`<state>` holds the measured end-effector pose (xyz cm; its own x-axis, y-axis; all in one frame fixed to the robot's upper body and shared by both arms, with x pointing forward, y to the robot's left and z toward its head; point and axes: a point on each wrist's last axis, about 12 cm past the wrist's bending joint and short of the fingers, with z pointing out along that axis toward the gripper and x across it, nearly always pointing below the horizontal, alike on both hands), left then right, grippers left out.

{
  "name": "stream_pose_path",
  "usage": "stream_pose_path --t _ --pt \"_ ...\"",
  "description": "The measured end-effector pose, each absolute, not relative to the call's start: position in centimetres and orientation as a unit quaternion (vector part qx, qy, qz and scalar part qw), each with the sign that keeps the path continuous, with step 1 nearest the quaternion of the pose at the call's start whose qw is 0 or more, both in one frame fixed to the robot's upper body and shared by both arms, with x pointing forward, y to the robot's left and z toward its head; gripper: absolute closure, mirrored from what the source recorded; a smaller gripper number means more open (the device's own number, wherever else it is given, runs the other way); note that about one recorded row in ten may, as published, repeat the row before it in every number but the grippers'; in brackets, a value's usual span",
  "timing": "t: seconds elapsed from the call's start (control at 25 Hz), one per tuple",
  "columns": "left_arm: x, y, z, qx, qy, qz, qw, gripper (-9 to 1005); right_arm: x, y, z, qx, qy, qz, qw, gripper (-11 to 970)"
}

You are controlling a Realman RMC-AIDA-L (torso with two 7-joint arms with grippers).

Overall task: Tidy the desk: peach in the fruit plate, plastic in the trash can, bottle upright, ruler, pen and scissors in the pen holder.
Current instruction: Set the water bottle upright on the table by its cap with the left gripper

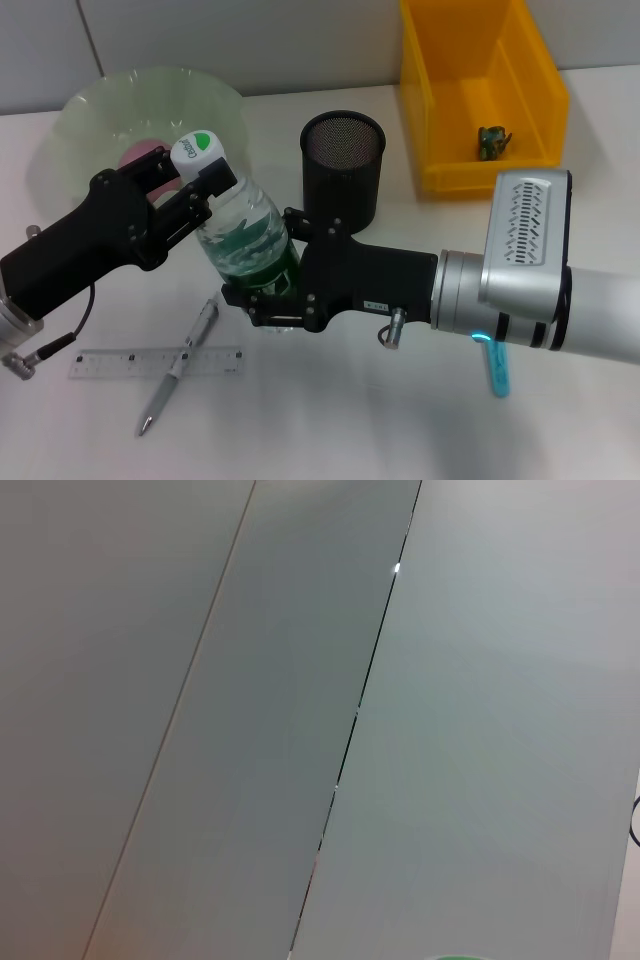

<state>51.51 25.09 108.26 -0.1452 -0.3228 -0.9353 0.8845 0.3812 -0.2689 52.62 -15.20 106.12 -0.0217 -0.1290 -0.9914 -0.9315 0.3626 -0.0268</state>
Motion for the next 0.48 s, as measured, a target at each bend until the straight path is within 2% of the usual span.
stream_pose_path --t 0.48 --pt "51.42 25.09 108.22 0.245 0.569 -0.5 0.605 551 52.53 -15.31 106.17 -0.428 0.616 0.373 0.545 152"
